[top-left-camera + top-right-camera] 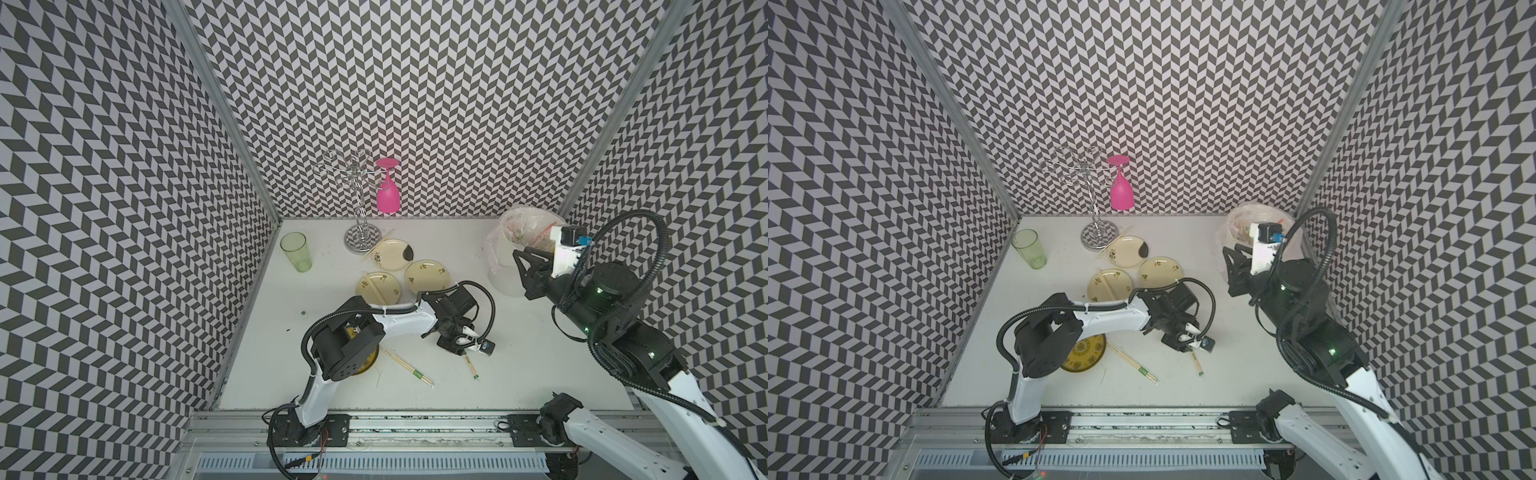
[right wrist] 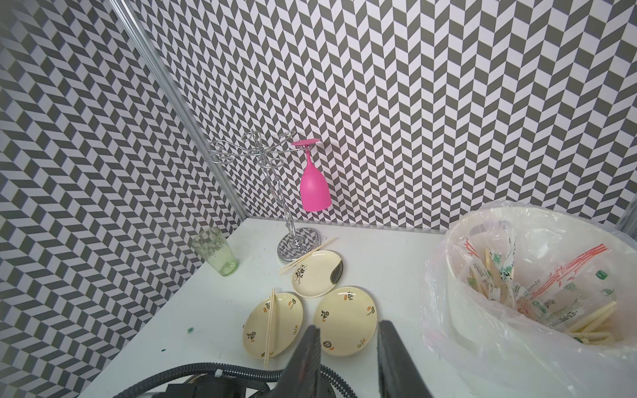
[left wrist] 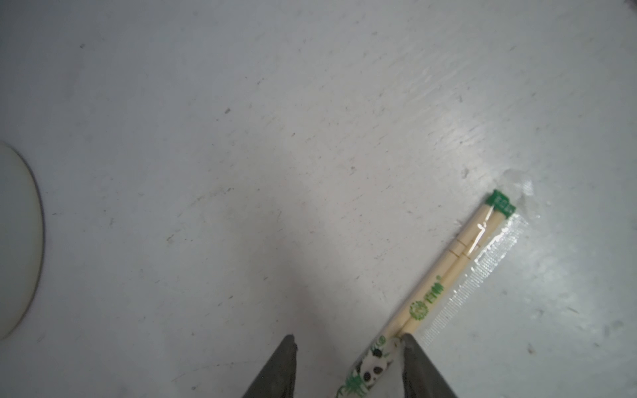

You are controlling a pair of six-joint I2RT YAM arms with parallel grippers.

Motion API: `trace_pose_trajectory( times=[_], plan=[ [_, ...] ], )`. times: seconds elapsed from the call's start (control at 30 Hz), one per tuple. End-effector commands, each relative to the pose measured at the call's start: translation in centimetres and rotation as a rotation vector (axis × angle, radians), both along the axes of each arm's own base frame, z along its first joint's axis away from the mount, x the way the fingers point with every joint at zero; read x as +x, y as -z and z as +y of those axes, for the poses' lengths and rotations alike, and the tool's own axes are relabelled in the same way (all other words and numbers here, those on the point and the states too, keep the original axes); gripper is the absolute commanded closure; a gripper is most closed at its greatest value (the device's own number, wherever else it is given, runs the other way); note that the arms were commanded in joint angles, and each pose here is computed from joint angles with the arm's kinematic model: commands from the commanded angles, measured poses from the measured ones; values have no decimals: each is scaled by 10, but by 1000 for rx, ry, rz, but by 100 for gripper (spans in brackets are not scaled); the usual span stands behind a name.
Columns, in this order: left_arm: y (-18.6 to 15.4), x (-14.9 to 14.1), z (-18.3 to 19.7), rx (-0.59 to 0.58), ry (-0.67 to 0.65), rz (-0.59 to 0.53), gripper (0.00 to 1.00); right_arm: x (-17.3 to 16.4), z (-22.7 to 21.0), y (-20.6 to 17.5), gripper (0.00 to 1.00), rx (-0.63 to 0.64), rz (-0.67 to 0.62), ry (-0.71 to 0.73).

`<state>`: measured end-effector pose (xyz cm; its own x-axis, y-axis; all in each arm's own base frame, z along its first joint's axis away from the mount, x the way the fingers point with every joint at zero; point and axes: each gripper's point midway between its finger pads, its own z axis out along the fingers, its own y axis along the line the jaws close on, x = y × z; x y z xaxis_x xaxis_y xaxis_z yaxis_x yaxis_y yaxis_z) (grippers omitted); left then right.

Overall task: Remove the packaging of disposable chopsticks
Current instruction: Pick up the disposable chopsticks from the center of the board.

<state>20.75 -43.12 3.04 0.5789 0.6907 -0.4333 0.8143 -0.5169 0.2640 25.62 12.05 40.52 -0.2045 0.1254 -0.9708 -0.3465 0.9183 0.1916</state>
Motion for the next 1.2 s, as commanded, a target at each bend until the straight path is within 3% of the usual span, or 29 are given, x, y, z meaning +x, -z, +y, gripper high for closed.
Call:
trace_pose_trajectory(
  times=[0.0,0.13,0.37,0.53,0.8,0.93,1.17],
  plan=[
    [8,-4,14,90,17,-5,53,-1,-1,-13,71,16,-64,2],
    [15,-3,20,138,17,-34,58,-1,-1,-10,71,15,-61,4],
    [31,-8,28,222,0,-25,82,0,0,-7,71,20,-51,1],
    [26,-6,21,199,-30,-15,90,0,2,-7,72,27,-49,-6],
    [-6,0,-2,71,-50,-34,100,2,5,-7,71,40,-39,-16],
    [-27,12,-8,1,-102,-47,100,3,5,-9,72,48,-38,-12],
    [-120,50,-13,-339,-300,-25,100,3,8,-21,71,82,-58,-24]
  ],
)
